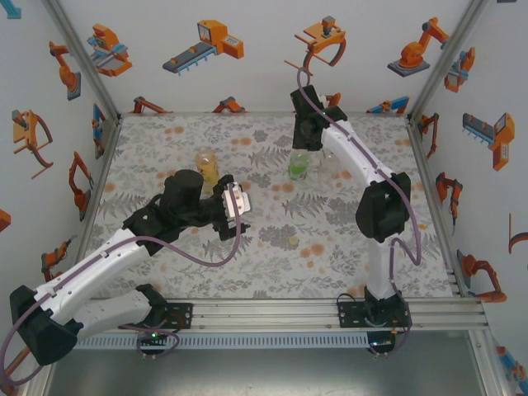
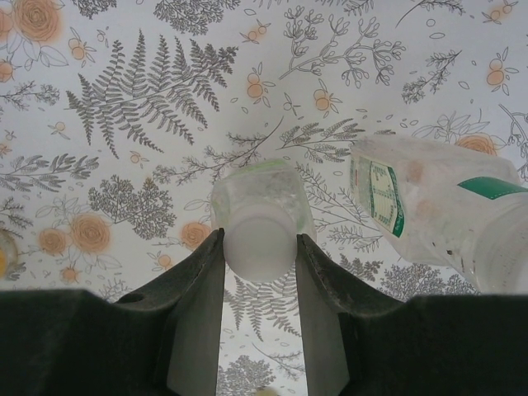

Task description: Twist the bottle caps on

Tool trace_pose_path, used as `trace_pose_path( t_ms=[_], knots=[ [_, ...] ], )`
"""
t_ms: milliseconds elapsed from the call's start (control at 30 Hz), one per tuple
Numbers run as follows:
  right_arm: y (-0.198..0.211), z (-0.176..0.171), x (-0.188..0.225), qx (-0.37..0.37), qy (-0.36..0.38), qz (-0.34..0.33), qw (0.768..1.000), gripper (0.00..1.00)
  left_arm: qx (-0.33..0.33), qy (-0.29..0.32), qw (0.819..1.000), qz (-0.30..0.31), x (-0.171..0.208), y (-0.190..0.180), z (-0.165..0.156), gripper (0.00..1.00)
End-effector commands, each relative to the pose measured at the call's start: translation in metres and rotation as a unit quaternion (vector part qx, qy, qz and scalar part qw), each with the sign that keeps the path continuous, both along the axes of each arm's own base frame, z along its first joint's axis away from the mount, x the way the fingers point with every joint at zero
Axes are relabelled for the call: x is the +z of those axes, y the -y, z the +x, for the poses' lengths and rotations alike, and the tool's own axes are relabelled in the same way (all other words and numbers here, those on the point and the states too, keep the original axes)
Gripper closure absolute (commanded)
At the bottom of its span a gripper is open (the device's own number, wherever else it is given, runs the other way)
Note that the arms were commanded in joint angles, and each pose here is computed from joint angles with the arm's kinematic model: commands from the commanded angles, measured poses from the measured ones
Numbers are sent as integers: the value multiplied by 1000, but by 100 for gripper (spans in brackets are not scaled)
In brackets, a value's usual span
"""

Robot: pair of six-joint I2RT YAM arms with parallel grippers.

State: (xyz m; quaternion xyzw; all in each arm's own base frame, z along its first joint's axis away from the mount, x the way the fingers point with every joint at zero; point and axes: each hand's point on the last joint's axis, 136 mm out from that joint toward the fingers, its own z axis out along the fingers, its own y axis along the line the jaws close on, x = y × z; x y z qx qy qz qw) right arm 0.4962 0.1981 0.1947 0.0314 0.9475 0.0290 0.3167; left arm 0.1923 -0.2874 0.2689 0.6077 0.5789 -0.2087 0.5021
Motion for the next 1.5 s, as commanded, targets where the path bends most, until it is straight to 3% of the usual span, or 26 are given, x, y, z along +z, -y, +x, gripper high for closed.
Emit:
trace_pose_path(
  t_ms=[0,267,700,933,1167,1267,1367,1467],
  knots=[
    [2,0,0,4,-12,-5,1000,78,-3,-6,1000,-11,2,2,0,22],
    [1,-1,12,5,-8,-1,1000,57,-3,-5,1000,-12,3,2,0,21],
    [2,-8,41,8,12,9,1000,51,8,0,1000,-19,8,-1,2,21],
    [-2,-23,66,40,41,13,998,50,85,10,993,-86,37,-30,32,20],
    [-36,-43,68,134,91,39,986,42,211,25,963,-167,68,-88,77,19],
    [-58,-53,64,176,123,62,975,37,262,33,943,-201,79,-117,93,19],
    [-77,-62,60,204,156,87,962,24,316,39,921,-223,85,-145,106,16],
    [-102,-70,61,239,186,123,945,17,386,35,890,-241,88,-173,120,11]
  ],
)
